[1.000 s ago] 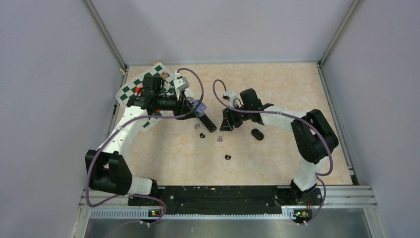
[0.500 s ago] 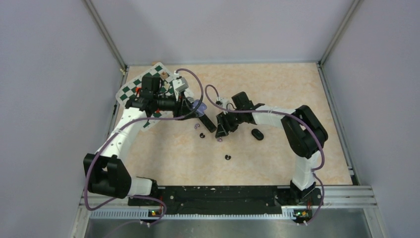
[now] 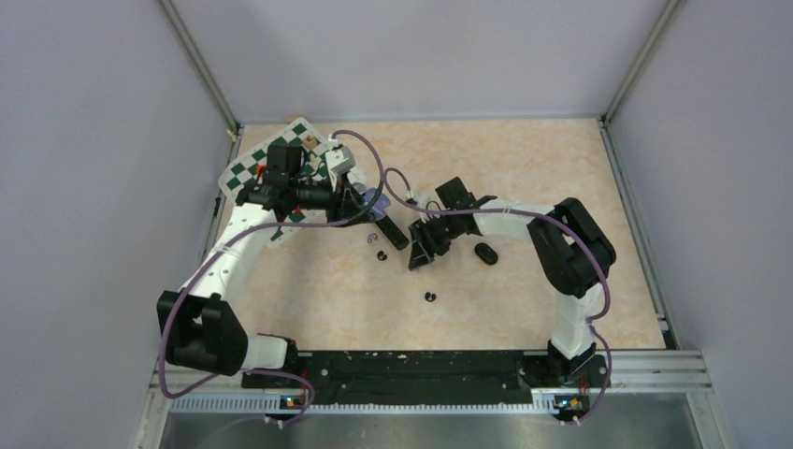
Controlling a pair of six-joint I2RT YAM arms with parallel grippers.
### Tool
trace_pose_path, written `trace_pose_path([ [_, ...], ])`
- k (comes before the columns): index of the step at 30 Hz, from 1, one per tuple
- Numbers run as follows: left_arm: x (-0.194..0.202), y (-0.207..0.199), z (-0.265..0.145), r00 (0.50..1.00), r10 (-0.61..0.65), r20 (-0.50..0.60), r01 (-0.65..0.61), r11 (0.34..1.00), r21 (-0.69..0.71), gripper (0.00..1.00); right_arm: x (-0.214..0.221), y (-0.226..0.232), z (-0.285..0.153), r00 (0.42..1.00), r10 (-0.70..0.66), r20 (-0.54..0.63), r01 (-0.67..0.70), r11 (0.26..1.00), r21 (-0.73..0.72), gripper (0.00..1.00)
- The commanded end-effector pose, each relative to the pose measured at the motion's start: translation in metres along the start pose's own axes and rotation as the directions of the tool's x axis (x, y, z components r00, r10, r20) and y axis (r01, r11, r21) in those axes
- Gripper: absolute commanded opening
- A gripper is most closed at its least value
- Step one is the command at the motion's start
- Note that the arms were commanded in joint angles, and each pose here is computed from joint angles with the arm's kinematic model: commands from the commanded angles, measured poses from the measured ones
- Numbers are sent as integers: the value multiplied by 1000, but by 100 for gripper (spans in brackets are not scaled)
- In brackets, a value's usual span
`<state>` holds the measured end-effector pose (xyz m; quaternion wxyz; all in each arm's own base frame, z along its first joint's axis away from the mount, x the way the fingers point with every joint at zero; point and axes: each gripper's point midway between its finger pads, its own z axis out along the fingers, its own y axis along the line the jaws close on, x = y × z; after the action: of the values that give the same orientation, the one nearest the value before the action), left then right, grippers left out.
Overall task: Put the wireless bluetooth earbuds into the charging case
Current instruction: Adjust the earbud at the center of the board.
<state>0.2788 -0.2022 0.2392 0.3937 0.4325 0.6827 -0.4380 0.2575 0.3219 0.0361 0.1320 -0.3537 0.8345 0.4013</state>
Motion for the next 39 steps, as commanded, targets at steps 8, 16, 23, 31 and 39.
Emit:
trace_pose_path([
  [8,-9,-10,-4,998,58,23,-58,998,12,0,-8,25,2,994,-107,-19,105,991,-88,53],
  [16,-10,-11,-4,998,63,24,-63,998,9,0,7,46,10,980,-184,-82,172,975,-138,53],
  [23,-10,-11,-4,998,61,24,-61,998,11,0,11,62,14,967,-238,-94,219,960,-176,54],
  [31,-10,-11,-4,998,61,25,-62,998,13,0,-12,64,-1,944,-328,-32,323,941,-102,52],
  [39,-10,-11,-4,998,56,25,-56,998,15,0,-23,50,1,955,-297,12,297,954,-39,51],
])
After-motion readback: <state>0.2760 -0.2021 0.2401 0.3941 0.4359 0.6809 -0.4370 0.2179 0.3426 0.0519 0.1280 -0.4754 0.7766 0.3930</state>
